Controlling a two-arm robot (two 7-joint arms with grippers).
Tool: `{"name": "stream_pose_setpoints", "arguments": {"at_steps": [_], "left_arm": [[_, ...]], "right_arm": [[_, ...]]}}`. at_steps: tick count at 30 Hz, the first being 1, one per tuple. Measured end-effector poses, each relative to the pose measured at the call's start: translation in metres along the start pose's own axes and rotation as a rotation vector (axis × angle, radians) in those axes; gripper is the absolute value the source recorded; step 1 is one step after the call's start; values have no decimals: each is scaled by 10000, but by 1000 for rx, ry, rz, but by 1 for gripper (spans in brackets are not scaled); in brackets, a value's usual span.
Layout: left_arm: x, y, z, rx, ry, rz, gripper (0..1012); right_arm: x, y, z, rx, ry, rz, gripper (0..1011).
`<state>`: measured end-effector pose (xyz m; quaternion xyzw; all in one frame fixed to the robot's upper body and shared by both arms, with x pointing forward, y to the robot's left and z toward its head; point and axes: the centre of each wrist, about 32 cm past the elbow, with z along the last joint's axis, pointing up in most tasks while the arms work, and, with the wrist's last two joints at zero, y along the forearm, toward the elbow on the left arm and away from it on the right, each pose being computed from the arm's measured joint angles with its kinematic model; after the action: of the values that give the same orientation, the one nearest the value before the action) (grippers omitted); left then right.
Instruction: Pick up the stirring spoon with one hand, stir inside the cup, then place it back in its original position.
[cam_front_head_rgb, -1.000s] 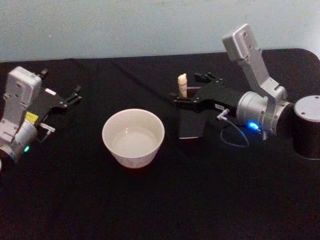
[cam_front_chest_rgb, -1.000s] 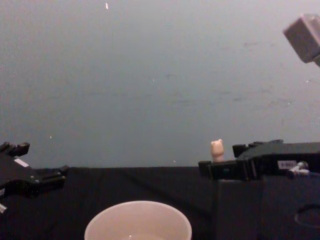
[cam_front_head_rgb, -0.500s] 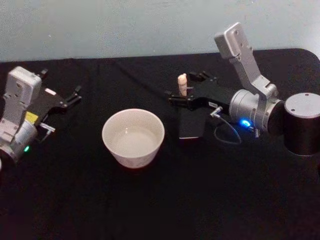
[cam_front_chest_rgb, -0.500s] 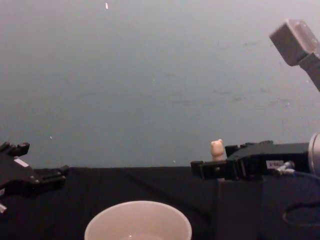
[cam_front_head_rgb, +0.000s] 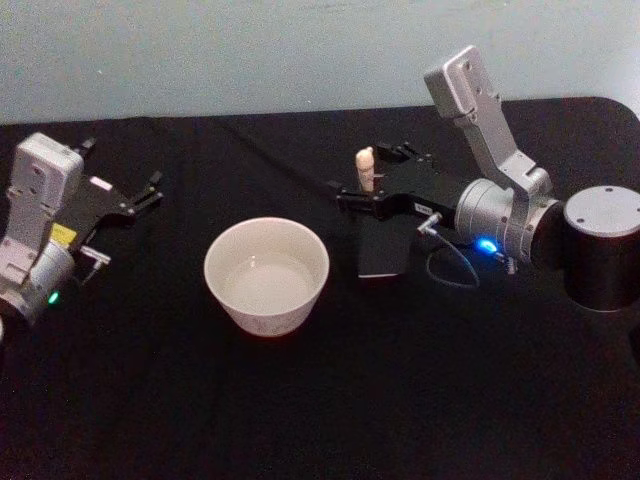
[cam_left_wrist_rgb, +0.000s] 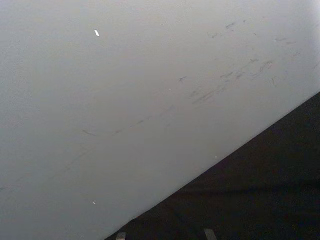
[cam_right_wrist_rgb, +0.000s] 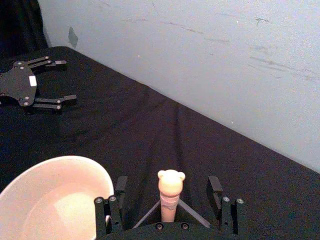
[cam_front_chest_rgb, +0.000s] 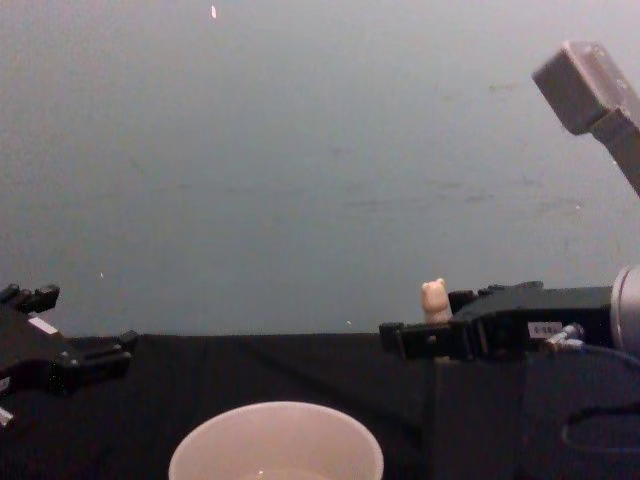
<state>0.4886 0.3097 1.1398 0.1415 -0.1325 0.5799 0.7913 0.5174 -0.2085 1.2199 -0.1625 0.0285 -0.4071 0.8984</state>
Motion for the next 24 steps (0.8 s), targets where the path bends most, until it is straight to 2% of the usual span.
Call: {"name": "stream_pose_setpoints", "arguments": {"at_steps": [6, 9, 13, 16, 17, 19, 20, 21, 23, 24], "left_arm": [[0, 0, 0, 0, 0, 0, 1001], [0, 0, 0, 0, 0, 0, 1001], [0, 0, 0, 0, 0, 0, 1001], [0, 0, 0, 0, 0, 0, 1001], [0, 0, 0, 0, 0, 0, 1001], [0, 0, 0, 0, 0, 0, 1001], [0, 0, 0, 0, 0, 0, 1001], [0, 0, 0, 0, 0, 0, 1001], [0, 0, 0, 0, 0, 0, 1001], [0, 0, 0, 0, 0, 0, 1001]], "right_arm": [[1, 0, -1, 0, 0, -1, 1002], [2, 0, -1, 0, 1, -1, 948], [2, -1, 0, 0, 1, -1, 863], [3, -1, 0, 0, 1, 0, 759], [3, -1, 0, 0, 1, 0, 759], [3, -1, 0, 0, 2, 0, 658], [3, -1, 0, 0, 2, 0, 658], [3, -1, 0, 0, 2, 0, 600], [3, -1, 0, 0, 2, 0, 563], [3, -1, 0, 0, 2, 0, 504]]}}
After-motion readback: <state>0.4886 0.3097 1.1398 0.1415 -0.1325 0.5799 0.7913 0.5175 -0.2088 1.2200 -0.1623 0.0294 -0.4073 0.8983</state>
